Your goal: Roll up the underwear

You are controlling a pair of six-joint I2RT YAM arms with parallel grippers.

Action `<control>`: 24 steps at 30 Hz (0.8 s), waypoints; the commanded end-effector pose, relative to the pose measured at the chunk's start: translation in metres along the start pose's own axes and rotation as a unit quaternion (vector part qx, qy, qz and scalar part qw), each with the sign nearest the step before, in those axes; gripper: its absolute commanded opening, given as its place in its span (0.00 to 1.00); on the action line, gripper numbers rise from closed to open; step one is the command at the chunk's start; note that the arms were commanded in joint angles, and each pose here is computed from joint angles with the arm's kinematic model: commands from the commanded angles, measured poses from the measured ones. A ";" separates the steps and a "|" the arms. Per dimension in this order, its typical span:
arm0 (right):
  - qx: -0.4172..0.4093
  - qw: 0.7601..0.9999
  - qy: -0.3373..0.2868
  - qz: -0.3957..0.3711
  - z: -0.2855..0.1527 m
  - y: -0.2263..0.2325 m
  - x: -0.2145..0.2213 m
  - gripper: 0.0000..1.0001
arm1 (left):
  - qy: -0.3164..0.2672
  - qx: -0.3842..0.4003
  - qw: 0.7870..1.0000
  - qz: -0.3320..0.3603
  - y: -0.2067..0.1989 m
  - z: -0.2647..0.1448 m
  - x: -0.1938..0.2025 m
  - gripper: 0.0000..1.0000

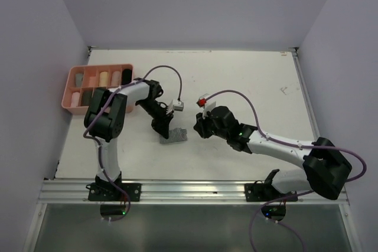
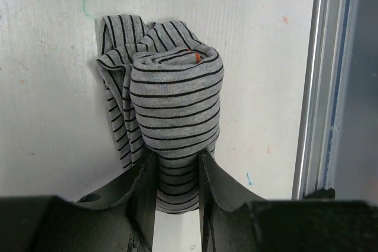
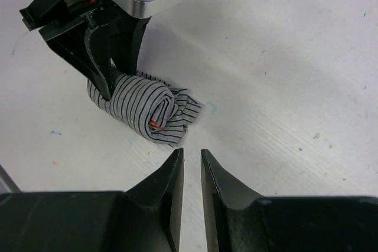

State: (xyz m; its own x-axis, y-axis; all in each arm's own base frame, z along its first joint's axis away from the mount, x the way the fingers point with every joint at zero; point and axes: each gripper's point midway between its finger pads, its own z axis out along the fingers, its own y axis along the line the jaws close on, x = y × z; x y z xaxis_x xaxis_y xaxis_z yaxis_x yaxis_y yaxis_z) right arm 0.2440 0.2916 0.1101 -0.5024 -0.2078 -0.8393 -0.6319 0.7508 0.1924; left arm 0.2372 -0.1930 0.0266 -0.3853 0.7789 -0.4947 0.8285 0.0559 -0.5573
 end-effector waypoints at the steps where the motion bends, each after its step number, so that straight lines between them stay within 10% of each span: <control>1: 0.031 0.994 0.028 0.105 0.008 -0.002 0.021 0.21 | 0.043 -0.081 0.995 0.049 0.038 0.003 0.018 0.04; 24: -0.030 0.961 0.111 0.253 0.100 0.014 0.048 0.22 | 0.064 -0.234 0.947 0.209 0.014 -0.010 0.017 0.06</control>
State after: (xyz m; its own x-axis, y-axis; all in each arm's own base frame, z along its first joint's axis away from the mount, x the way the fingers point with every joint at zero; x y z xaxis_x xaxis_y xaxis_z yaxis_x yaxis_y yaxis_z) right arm 0.2662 0.3385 0.0197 -0.8592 0.0432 -0.5098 -0.2814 0.7923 0.5413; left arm 0.2292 -0.1868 0.0304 -0.0581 0.7964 -0.6020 0.9949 -0.0037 -0.1009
